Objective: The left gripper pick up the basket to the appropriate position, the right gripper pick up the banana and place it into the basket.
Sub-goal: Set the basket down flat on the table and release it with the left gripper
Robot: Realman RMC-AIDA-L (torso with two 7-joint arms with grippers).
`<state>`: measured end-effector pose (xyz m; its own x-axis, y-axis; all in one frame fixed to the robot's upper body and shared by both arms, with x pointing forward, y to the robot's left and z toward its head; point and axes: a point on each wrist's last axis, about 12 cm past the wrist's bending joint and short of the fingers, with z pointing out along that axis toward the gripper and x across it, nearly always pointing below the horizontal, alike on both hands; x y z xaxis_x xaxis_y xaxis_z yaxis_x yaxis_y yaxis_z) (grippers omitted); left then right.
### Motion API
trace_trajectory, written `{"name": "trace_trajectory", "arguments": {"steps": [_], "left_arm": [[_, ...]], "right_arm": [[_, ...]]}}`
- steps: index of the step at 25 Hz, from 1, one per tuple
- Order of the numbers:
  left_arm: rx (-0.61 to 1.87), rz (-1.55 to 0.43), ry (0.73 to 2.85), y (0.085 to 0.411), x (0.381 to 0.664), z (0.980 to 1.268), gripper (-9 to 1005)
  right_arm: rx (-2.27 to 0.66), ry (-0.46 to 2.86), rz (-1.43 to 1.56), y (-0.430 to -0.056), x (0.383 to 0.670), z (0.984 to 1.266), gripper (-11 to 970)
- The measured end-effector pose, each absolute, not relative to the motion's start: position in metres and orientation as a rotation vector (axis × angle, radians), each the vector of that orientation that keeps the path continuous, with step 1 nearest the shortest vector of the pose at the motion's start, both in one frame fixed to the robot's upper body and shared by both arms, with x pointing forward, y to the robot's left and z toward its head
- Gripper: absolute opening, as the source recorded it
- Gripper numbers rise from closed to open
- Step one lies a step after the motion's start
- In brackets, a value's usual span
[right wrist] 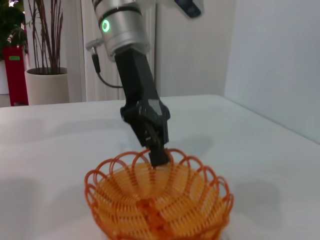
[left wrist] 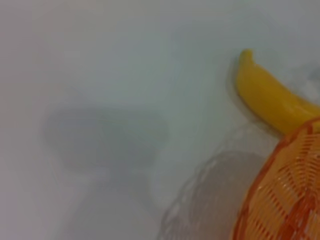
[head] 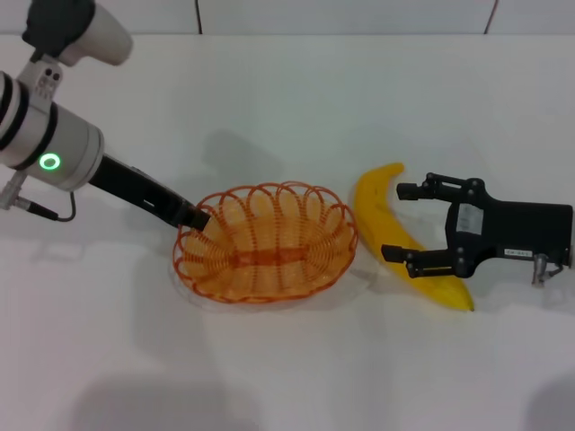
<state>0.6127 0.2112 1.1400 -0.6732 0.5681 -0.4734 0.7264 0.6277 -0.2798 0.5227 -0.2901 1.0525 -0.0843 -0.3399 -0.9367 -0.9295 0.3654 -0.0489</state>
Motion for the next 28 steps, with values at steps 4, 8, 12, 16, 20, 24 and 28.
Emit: {"name": "trace_trajectory", "arguments": {"steps": [4, 8, 12, 16, 20, 24, 28], "left_arm": [[1.038, -0.617, 2.535, 0.214, 0.614, 1.138, 49], [1.042, -0.600, 2.533, 0.213, 0.616, 1.140, 49], [1.068, -0.572, 2.532, 0.211, 0.618, 1.142, 48], [1.102, -0.546, 2.538, 0.208, 0.620, 1.141, 50], [1.118, -0.548, 2.532, 0.205, 0.621, 1.141, 52], [1.122, -0.549, 2.528, 0.204, 0.621, 1.142, 55], [1.122, -0.540, 2.517, 0.203, 0.623, 1.143, 57]], "right_arm": [[-1.159, 1.625, 0.744, -0.288, 0.525, 1.054, 893], [-1.162, 1.623, 0.744, -0.288, 0.526, 1.055, 893], [-1.166, 1.618, 0.743, -0.287, 0.528, 1.056, 893], [-1.170, 1.613, 0.742, -0.286, 0.529, 1.057, 893], [-1.171, 1.612, 0.742, -0.285, 0.530, 1.057, 893], [-1.171, 1.612, 0.742, -0.285, 0.530, 1.057, 893], [-1.172, 1.611, 0.742, -0.285, 0.530, 1.057, 893]]}}
